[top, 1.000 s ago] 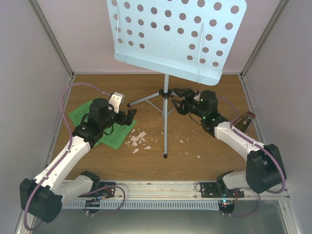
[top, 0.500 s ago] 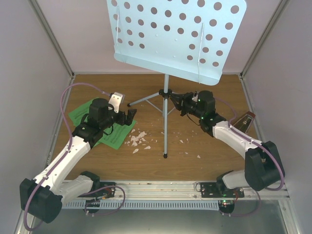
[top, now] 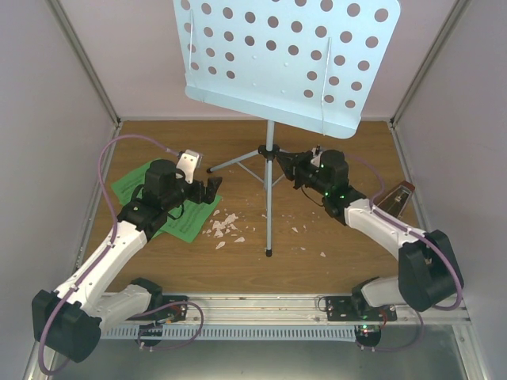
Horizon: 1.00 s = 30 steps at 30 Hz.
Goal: Pack up the instrument practice props
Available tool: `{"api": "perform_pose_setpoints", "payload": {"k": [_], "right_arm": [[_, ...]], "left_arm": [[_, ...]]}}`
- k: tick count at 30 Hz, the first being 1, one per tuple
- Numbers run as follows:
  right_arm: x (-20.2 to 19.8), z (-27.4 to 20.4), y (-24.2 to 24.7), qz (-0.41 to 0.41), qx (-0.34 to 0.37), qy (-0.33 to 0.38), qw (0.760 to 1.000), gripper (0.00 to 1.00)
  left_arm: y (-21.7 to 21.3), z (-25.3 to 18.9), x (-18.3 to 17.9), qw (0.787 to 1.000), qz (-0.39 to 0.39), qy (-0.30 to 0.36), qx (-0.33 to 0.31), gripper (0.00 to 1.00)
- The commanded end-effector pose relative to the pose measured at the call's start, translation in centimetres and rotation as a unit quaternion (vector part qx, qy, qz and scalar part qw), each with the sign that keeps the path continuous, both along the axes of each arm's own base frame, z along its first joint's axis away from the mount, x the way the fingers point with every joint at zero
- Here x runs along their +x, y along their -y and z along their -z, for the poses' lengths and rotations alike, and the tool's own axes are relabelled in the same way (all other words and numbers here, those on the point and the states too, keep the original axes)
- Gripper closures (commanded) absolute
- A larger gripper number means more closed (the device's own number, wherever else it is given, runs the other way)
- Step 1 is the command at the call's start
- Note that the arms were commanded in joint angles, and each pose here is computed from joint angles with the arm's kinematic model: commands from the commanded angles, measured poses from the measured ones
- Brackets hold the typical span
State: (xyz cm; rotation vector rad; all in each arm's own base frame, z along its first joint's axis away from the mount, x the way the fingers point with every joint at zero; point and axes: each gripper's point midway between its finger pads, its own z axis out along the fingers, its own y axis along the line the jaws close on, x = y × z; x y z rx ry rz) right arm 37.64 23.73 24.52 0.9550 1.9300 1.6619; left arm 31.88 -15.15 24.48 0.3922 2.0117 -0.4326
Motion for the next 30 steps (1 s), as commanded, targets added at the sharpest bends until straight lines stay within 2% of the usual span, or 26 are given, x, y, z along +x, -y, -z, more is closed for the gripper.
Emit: {"api": "perform_pose_setpoints", "payload": {"k": [1,7,11,16,23,30], "right_arm": [[0.0,2.4,1.3,0.022,-0.091,0.05,0.994,1.0],[-0.1,3.0,2.7,0.047,-0.187,0.145,0.97,0.99],[-0.3,1.1,3.4,0.061,-0.275,0.242,0.929,1.0],[-0.9,-0.6,4.0,0.068,-0.372,0.36,0.853,1.0],[-0.5,0.3,3.9,0.044,-0.505,0.445,0.738,1.0],[-1.2,0.1,4.0,0.047,-0.613,0.533,0.581,1.0]], "left_arm": [[0.3,-1.7,0.2,1.0,-0.001,0.024,-0.01,0.01],[0.3,-1.6,0.3,1.0,0.0,0.023,-0.01,0.01],[0.4,-1.3,0.3,1.0,0.001,0.018,-0.008,0.01],[0.4,-1.2,0.3,1.0,0.001,0.017,-0.008,0.01],[0.4,-1.2,0.3,1.0,0.001,0.017,-0.008,0.01],[0.5,-1.2,0.3,1.0,0.004,0.016,-0.008,0.01]]}}
